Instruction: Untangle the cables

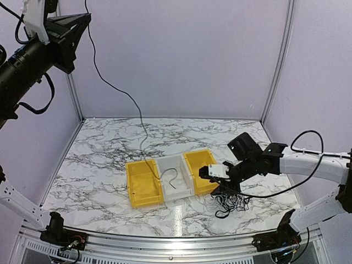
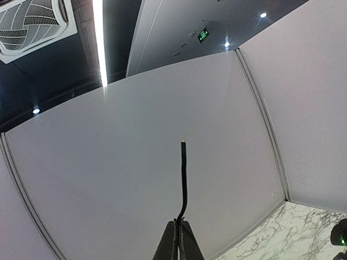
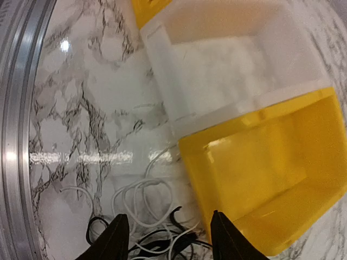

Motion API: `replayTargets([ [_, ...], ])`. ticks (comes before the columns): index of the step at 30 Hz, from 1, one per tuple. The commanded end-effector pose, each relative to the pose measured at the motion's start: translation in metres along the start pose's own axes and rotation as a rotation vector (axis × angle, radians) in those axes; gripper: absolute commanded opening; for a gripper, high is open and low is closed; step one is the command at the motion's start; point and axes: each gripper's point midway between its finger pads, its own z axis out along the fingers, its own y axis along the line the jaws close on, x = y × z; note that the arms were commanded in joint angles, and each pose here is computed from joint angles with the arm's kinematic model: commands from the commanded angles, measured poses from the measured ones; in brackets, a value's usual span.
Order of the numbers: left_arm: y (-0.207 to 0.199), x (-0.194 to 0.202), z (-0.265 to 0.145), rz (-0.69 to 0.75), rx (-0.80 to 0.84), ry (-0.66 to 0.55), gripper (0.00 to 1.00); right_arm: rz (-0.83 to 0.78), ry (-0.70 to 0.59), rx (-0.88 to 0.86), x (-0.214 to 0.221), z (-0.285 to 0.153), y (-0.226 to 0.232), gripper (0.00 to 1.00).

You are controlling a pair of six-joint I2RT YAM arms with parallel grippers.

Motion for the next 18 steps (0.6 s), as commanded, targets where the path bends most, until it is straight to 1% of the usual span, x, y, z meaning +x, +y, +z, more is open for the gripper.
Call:
replayTargets([
  [1, 0.002, 0.006, -0.005, -0.084, -0.006, -0.004, 0.00, -0.006, -0.165, 0.027, -0.057, -0.046, -0.013, 0.52],
  [4, -0.014, 0.017, -0.004, -0.099, 0.018, 0.006, 0.00, 0.006, -0.217, 0.012, -0.074, -0.053, -0.015, 0.52],
  [9, -0.036, 0.033, 0.001, -0.081, 0.040, 0.037, 0.00, 0.018, -0.245, -0.002, -0.074, -0.044, -0.013, 0.52],
  [12, -0.038, 0.037, 0.004, -0.071, 0.036, 0.049, 0.00, 0.019, -0.243, 0.003, -0.070, -0.037, -0.014, 0.52],
  [18, -0.035, 0.045, 0.014, -0.103, 0.029, 0.063, 0.00, 0.005, -0.244, 0.024, -0.061, -0.024, -0.015, 0.52],
])
